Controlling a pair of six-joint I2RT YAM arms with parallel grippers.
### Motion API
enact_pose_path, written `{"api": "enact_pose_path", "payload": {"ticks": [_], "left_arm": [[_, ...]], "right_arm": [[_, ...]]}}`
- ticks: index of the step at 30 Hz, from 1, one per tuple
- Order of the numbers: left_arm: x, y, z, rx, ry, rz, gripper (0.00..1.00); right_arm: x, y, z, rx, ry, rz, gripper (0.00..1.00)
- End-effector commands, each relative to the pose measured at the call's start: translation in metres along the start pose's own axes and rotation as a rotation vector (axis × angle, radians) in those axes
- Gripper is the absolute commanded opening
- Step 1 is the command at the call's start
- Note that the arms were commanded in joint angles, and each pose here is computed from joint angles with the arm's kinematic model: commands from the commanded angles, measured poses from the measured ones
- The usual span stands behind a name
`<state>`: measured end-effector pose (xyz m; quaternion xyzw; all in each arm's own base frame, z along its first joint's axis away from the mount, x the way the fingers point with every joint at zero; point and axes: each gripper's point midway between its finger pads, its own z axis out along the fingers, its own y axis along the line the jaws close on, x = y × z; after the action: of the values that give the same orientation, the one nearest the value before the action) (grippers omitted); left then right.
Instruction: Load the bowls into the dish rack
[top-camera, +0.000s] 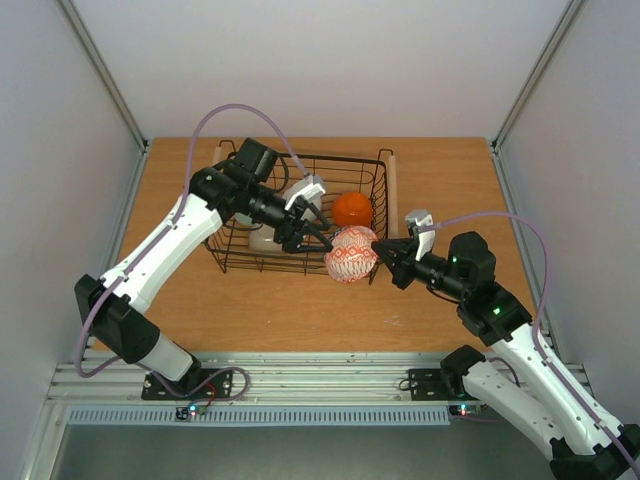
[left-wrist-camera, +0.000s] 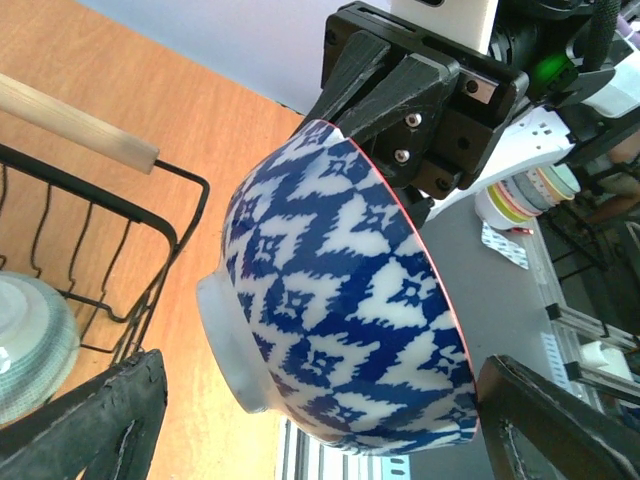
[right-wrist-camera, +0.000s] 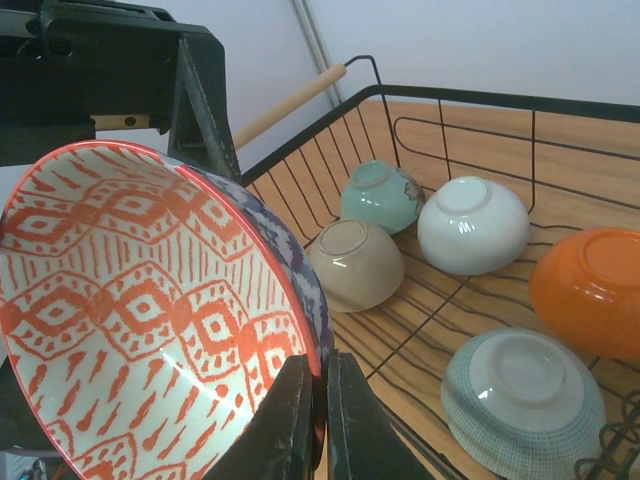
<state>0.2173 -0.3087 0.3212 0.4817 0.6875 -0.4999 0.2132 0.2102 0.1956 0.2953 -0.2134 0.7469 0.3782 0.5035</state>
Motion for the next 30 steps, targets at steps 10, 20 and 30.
{"api": "enact_pose_path", "payload": {"ticks": [10, 20, 30], "left_arm": [[0.008, -0.016, 0.009, 0.157, 0.052, -0.026, 0.90], [0.016, -0.024, 0.021, 0.155, 0.102, 0.012, 0.90], [0.015, -0.025, 0.022, 0.136, 0.104, 0.034, 0.72]], "right_arm": [[-0.024, 0.007, -0.005, -0.022, -0.110, -0.064, 0.01], [-0.021, 0.006, -0.003, -0.022, -0.106, -0.061, 0.01], [-0.018, 0.004, 0.000, -0.027, -0.098, -0.054, 0.01]]}}
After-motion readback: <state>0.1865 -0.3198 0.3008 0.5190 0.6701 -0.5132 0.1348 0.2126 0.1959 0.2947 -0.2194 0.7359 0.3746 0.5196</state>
